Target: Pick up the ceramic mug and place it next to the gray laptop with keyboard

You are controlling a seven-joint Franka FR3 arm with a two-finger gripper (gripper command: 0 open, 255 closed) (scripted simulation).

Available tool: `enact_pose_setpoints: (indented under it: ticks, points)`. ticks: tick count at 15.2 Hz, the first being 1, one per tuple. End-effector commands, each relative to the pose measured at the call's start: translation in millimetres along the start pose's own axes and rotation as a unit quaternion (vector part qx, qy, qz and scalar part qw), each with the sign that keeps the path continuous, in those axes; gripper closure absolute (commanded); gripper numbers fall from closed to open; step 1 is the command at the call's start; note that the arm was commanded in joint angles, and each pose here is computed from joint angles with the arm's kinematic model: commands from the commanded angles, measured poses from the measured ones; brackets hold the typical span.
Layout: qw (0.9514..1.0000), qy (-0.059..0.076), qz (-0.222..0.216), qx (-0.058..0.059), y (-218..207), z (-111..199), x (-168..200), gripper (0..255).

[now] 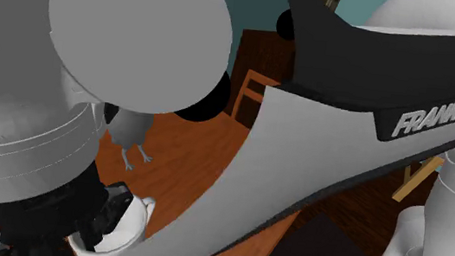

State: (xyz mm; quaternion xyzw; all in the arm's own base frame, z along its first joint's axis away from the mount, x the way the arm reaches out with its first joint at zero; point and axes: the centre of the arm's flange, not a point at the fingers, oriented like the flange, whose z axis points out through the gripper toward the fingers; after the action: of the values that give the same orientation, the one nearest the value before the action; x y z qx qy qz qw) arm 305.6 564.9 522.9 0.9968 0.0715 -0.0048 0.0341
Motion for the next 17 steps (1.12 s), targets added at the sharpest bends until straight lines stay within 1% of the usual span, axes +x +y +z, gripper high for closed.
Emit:
enact_pose_setpoints:
  ticks: [1,2,17]
  points:
    - [1.0,0.0,0.001,0.0,-27.8,-1.5,-7.8,255]
    - [1.0,0.0,0.001,0.0,-41.6,-2.4,-11.7,255]
    - [1.0,0.0,0.001,0.0,-46.9,76.6,-10.5,255]
